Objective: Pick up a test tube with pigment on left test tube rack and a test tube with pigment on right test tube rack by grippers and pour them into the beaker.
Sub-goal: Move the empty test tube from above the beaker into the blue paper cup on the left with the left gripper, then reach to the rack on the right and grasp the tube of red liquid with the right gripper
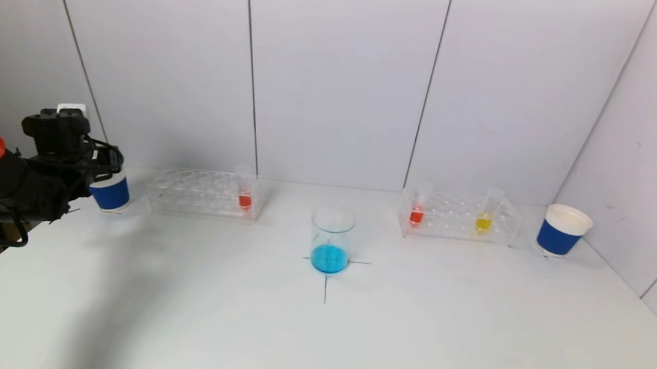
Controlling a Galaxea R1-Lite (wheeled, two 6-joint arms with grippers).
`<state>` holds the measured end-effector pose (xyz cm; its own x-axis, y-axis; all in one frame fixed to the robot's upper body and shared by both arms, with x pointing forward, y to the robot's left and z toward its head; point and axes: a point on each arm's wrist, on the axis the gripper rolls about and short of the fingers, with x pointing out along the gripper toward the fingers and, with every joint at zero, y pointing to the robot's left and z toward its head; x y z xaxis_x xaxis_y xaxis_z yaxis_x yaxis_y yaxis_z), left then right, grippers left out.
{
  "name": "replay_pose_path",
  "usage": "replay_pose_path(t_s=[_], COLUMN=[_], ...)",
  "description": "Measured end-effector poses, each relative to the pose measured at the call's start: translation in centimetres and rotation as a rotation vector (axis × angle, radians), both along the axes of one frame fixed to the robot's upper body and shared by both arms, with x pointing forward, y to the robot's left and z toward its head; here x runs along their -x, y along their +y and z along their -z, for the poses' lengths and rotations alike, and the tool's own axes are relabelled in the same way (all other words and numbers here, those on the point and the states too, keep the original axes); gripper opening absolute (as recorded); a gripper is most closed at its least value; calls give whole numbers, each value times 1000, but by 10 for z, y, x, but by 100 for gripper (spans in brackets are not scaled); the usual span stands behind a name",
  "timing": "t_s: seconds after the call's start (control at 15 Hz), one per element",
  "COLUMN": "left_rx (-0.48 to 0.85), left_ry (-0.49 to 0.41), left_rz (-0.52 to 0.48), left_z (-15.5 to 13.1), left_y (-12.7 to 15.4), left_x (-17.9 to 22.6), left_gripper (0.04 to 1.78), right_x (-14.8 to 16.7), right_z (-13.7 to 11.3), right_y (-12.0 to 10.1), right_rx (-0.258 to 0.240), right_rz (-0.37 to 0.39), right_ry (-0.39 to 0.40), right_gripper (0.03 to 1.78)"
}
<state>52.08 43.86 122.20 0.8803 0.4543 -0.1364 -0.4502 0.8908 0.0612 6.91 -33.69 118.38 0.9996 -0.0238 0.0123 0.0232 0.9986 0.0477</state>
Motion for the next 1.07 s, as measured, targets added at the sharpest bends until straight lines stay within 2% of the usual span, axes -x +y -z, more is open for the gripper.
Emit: replay_pose_path(t_s=[0.2, 0.4, 0.6, 0.8, 1.07], left_rx=[-2, -4, -13, -22, -37], left_ry=[-6, -18, -48, -85, -144], left_rz=[-1, 0, 2, 9, 37], left_z=[-3, -10, -30, -62, -112], left_y=[0, -1, -2, -8, -23], left_x=[1, 3, 11, 33, 98], left_gripper=[153, 174, 176, 176, 176], right_x=[0, 0, 0, 0, 0], right_z=[0, 0, 0, 0, 0], right_y=[0, 0, 0, 0, 0], right_rx=[0, 0, 0, 0, 0], right_rz=[0, 0, 0, 0, 0], right_ry=[0, 0, 0, 0, 0], right_gripper=[177, 177, 177, 177, 177])
